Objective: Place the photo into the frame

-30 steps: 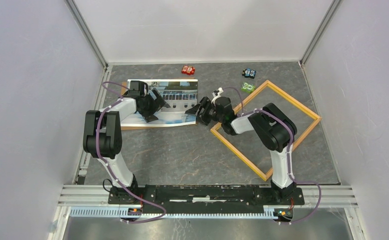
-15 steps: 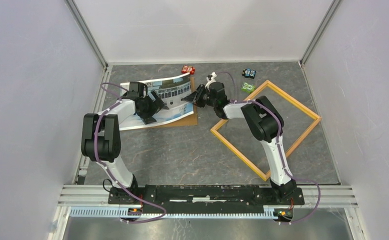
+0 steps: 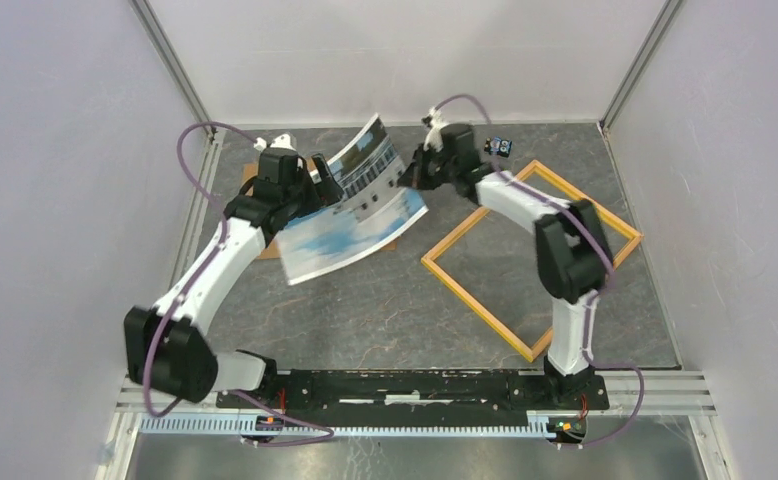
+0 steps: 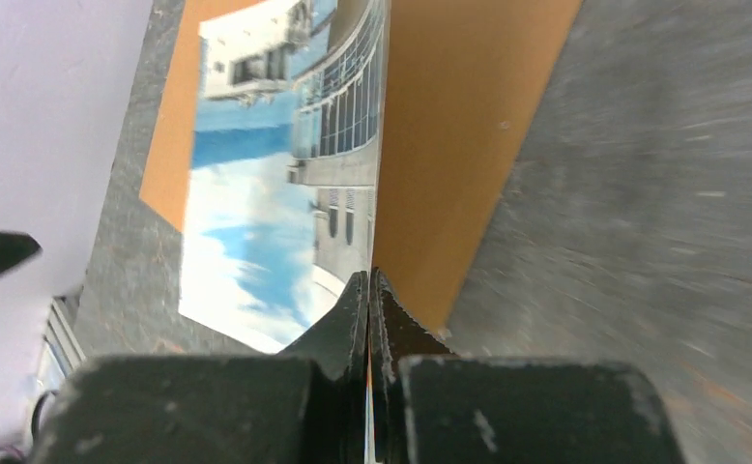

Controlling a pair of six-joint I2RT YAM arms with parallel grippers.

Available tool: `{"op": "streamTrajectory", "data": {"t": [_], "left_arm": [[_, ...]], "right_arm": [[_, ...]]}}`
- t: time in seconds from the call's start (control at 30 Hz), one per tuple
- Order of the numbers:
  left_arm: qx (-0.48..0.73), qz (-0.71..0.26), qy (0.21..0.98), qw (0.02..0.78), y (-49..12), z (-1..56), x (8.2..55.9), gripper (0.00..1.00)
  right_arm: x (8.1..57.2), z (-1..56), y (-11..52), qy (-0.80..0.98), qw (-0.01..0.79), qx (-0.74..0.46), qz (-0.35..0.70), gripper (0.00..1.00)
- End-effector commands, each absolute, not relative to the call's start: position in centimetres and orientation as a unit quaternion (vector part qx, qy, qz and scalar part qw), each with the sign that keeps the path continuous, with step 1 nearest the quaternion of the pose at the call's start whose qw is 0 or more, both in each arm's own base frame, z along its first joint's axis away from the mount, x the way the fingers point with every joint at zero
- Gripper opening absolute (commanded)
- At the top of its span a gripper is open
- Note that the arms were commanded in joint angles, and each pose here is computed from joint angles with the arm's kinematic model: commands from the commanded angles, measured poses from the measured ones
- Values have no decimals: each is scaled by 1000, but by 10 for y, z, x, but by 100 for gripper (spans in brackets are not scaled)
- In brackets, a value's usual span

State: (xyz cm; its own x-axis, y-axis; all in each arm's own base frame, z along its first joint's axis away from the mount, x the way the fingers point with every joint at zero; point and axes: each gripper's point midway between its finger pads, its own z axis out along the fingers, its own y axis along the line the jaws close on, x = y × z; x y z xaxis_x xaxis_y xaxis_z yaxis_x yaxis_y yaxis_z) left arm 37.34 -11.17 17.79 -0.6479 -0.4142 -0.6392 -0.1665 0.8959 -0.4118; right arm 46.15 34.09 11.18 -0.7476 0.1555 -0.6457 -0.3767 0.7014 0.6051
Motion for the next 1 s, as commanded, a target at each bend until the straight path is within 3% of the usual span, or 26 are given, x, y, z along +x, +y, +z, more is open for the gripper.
{"op": "streamTrajectory", "data": {"t": [0.0,0.07,0.23,0.33,0.47,0.8,0.97], "left_arm": [[-111,-102,853,499,-102,250,364,100],[-104,-102,841,522,-103,267,357,100],[-89,-126,820,552,-111,296,342,100],[-70,-144,821,549,-123,300,336,100],[-46,-153,820,549,-138,303,328,100],[-20,-101,819,565,-133,315,319,100],[-13,-95,823,561,-134,314,320,100]], "right_arm": [[462,234,228,836,452,-168,263,0],[454,274,166,834,488,-193,170,0],[399,391,18,774,556,-215,-213,0],[355,436,-23,723,574,-202,-326,0],[329,445,-26,704,592,-213,-329,0],[292,232,55,768,464,-388,-212,0],[264,189,86,788,449,-391,-158,0]]}}
